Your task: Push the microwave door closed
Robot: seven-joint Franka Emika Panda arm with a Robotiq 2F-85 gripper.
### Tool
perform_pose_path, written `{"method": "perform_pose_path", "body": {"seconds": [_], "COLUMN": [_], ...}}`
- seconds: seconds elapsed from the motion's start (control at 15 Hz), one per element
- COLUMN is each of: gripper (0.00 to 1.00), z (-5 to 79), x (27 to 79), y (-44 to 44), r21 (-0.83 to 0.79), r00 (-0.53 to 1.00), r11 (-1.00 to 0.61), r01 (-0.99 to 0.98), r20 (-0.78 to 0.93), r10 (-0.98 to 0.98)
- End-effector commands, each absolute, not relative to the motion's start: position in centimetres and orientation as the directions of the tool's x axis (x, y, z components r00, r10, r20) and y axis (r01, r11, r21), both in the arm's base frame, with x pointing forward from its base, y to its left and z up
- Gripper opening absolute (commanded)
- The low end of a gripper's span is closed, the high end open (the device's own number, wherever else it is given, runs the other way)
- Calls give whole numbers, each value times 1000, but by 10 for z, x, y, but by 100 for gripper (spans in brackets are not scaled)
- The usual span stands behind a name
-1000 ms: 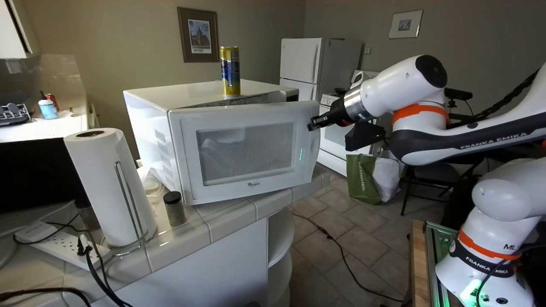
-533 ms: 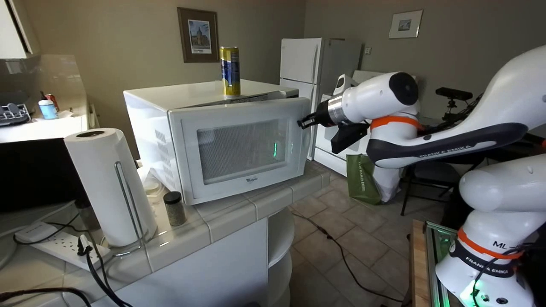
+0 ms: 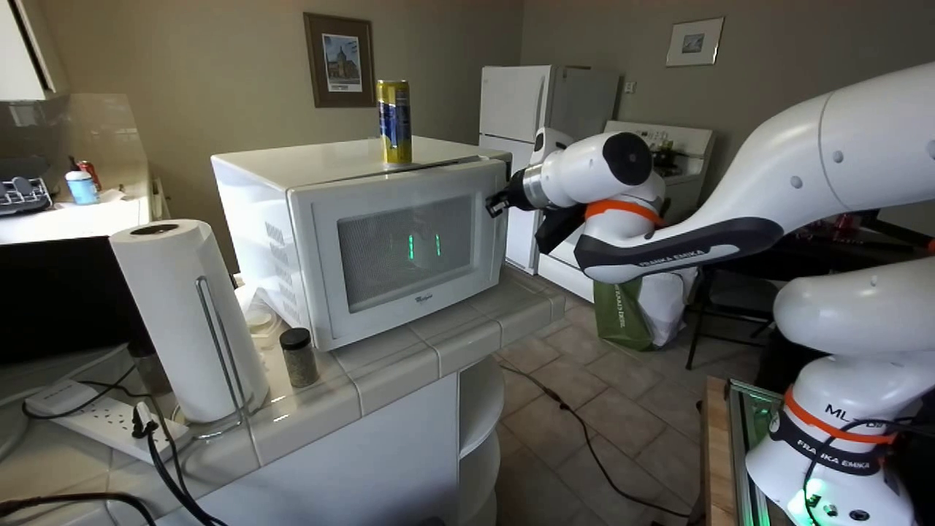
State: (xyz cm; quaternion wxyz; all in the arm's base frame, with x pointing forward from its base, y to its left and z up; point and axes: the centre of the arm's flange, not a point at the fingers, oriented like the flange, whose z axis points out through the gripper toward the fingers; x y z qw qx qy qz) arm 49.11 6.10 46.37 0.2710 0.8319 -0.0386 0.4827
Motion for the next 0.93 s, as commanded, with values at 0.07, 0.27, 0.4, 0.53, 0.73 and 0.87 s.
{"method": "perform_pose_path", "body": {"seconds": [0.07,0.27,0.4,0.53,0.73,0.87], "gripper": [0,0,0,0,0,0], "z": [466,468,468,470,479,494], "x": [536,551,557,557,543,532], "y": [48,42,38,37,48,55], "r21": [495,538,556,562,513,498], "r00": [542,552,551,566,652,700], "r11": [-822,-802,-794,-792,-838,-850], "r01": [-281,-259,-245,-238,-186,-173], "r20": [789,764,754,743,702,669], "r10": [290,334,357,357,286,250]}}
